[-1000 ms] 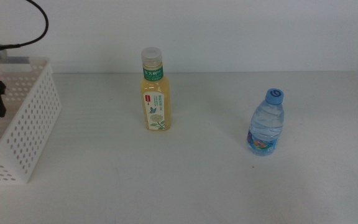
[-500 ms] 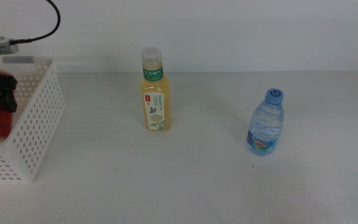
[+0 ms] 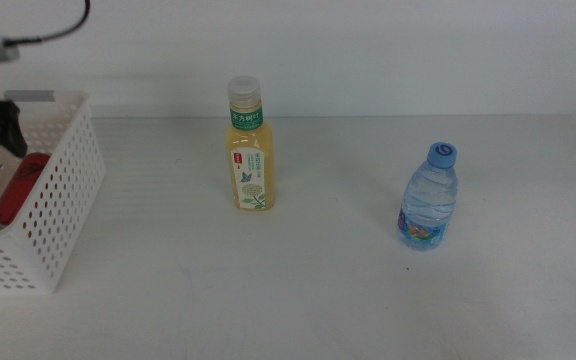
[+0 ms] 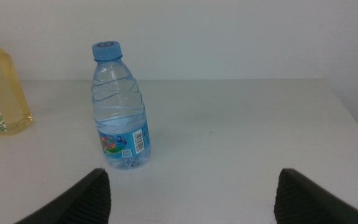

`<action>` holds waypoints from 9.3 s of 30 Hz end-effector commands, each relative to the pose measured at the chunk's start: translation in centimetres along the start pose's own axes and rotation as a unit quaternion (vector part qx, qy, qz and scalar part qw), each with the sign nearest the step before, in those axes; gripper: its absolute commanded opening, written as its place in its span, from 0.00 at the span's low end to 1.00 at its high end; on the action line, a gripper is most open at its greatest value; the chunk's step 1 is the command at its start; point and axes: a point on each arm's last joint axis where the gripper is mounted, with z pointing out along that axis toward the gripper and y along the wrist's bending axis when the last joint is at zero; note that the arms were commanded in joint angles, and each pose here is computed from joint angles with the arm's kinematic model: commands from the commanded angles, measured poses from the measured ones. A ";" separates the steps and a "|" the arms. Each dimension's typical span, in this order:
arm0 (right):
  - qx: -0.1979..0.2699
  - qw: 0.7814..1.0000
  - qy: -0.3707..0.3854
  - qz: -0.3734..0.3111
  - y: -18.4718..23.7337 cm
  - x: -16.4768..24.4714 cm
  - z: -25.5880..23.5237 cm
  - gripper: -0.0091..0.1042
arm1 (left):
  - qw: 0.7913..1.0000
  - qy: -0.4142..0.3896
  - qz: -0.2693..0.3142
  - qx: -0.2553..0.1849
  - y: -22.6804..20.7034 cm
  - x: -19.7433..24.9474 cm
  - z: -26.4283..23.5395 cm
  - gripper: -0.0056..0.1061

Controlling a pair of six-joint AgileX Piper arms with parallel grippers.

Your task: Use arms to grab the bottles and put them into the dustbin to the left of the table.

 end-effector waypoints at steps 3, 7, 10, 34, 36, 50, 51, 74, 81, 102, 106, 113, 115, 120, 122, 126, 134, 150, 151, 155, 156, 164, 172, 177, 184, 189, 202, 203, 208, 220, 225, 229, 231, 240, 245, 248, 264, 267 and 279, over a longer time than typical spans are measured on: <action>0.000 0.998 -0.056 -0.010 0.0 -1.1 -0.3 0.72 | 0.994 -0.107 -0.001 0.016 -2.7 -0.8 -7.5 0.83; 0.000 0.998 -0.056 -0.010 0.0 -1.1 -0.3 0.72 | 0.989 -0.141 0.035 0.008 -5.8 -0.4 -10.0 0.83; 0.000 0.998 -0.056 -0.010 0.0 -1.1 -0.3 0.72 | 0.983 -0.170 0.064 -0.004 -8.4 0.5 -11.5 0.83; 0.000 0.998 -0.056 -0.010 0.0 -1.1 -0.3 0.72 | 0.926 -0.336 0.151 0.079 -19.6 14.1 -12.3 0.83; 0.000 0.998 -0.056 -0.010 0.0 -1.1 -0.3 0.72 | 0.921 -0.345 0.155 0.089 -19.8 15.0 -11.5 0.83; 0.000 0.998 -0.056 -0.010 0.0 -1.1 -0.3 0.72 | 0.866 -0.441 0.172 0.159 -20.7 20.9 -5.9 0.83; 0.000 0.998 -0.056 -0.010 0.0 -1.1 -0.3 0.72 | 0.857 -0.456 0.174 0.168 -20.9 21.3 -5.7 0.83; 0.000 0.998 -0.056 -0.010 0.0 -1.1 -0.3 0.72 | 0.795 -0.550 0.152 0.205 -21.3 22.5 -1.2 0.84; 0.000 0.998 -0.056 -0.010 0.0 -1.1 -0.3 0.72 | 0.794 -0.552 0.151 0.205 -22.9 19.9 0.2 0.84; 0.000 0.998 -0.056 -0.010 0.0 -1.1 -0.3 0.72 | 0.805 -0.543 0.125 0.205 -26.5 13.8 5.4 0.84; 0.000 0.998 -0.056 -0.010 0.0 -1.1 -0.3 0.72 | 0.810 -0.543 0.102 0.195 -26.7 12.9 6.4 0.84; 0.000 0.998 -0.056 -0.010 0.0 -1.1 -0.3 0.72 | 0.814 -0.539 0.094 0.194 -27.7 10.9 7.3 0.84; 0.000 0.998 -0.056 -0.010 0.0 -1.1 -0.3 0.72 | 0.814 -0.541 0.088 0.192 -27.9 10.4 7.4 0.84; 0.000 0.998 -0.056 -0.010 0.0 -1.1 -0.3 0.72 | 0.817 -0.538 0.085 0.190 -28.6 9.1 8.2 0.84; 0.000 0.998 -0.056 -0.010 0.0 -1.1 -0.3 0.72 | 0.818 -0.538 0.077 0.187 -28.8 8.6 8.7 0.84; 0.000 0.998 -0.056 -0.010 0.0 -1.1 -0.3 0.72 | 0.818 -0.542 0.068 0.183 -29.0 8.0 9.3 0.84; 0.000 0.998 -0.056 -0.010 0.0 -1.1 -0.3 0.72 | 0.818 -0.545 0.053 0.176 -29.3 6.8 9.5 0.79; 0.000 0.998 -0.056 -0.010 0.0 -1.1 -0.3 0.72 | 0.841 -0.501 0.095 0.179 -29.1 7.6 5.6 0.04; 0.000 0.998 -0.056 -0.010 0.0 -1.1 -0.3 0.72 | 0.843 -0.498 0.096 0.179 -28.9 7.9 4.9 0.05; 0.000 0.998 -0.056 -0.010 0.0 -1.1 -0.3 0.72 | 0.850 -0.483 0.105 0.181 -28.1 8.9 2.0 0.09; 0.000 0.998 -0.056 -0.010 0.0 -1.1 -0.3 0.72 | 0.854 -0.476 0.109 0.181 -28.0 9.2 1.3 0.09; 0.000 0.998 -0.056 -0.010 0.0 -1.1 -0.3 0.72 | 0.885 -0.411 0.125 0.179 -26.8 10.7 -4.1 0.09; 0.000 0.998 -0.056 -0.010 0.0 -1.1 -0.3 0.72 | 0.932 -0.313 0.114 0.145 -23.6 11.1 -8.1 0.11; 0.000 0.998 -0.056 -0.010 0.0 -1.1 -0.3 0.72 | 0.962 -0.229 0.111 0.097 -20.5 9.8 -10.1 0.13; 0.000 0.998 -0.056 -0.010 0.0 -1.1 -0.3 0.72 | 0.974 -0.183 0.113 0.066 -15.2 7.0 -14.2 0.13; 0.000 0.998 -0.056 -0.010 0.0 -1.1 -0.3 0.72 | 0.984 -0.137 0.090 0.064 -10.6 4.3 -15.5 0.13; 0.000 0.998 -0.056 -0.010 0.0 -1.1 -0.3 0.72 | 0.998 -0.028 0.042 0.049 -3.6 1.5 -9.5 0.13; 0.000 0.998 -0.056 -0.010 0.0 -1.1 -0.3 0.72 | 0.998 -0.021 0.041 0.049 -3.5 1.4 -9.0 0.13; 0.000 0.998 -0.056 -0.010 0.0 -1.1 -0.3 0.72 | 0.998 0.004 0.039 0.049 -3.0 1.2 -7.0 0.13; 0.000 0.998 -0.056 -0.010 0.0 -1.1 -0.3 0.72 | 0.996 0.060 0.029 0.059 -2.9 2.8 -4.2 0.13; 0.000 0.998 -0.056 -0.010 0.0 -1.1 -0.3 0.72 | 0.994 0.085 0.027 0.061 -2.8 3.6 -2.9 0.13; 0.000 0.998 -0.056 -0.010 0.0 -1.1 -0.3 0.72 | 0.994 0.093 0.026 0.060 -2.7 3.8 -2.3 0.13; 0.000 0.998 -0.056 -0.010 0.0 -1.1 -0.3 0.72 | 0.993 0.097 0.025 0.060 -2.6 3.8 -1.9 0.13; 0.000 0.998 -0.056 -0.010 0.0 -1.1 -0.3 0.72 | 0.994 0.086 0.027 0.056 -2.4 3.5 -1.1 0.43; 0.000 0.998 -0.056 -0.010 0.0 -1.1 -0.3 0.72 | 0.995 0.075 0.041 0.054 -2.4 3.3 -1.1 0.81; 0.000 0.998 -0.056 -0.010 0.0 -1.1 -0.3 0.72 | 0.995 0.069 0.042 0.056 -2.4 3.2 -1.2 0.86; 0.000 0.998 -0.056 -0.010 0.0 -1.1 -0.3 0.72 | 0.967 -0.220 0.127 0.019 -10.2 3.5 -13.5 0.86; 0.000 0.998 -0.056 -0.010 0.0 -1.1 -0.3 0.72 | 0.947 -0.278 0.161 0.032 -12.6 5.2 -15.4 0.86; 0.000 0.998 -0.056 -0.010 0.0 -1.1 -0.3 0.72 | 0.897 -0.376 0.213 0.093 -17.3 14.3 -18.6 0.86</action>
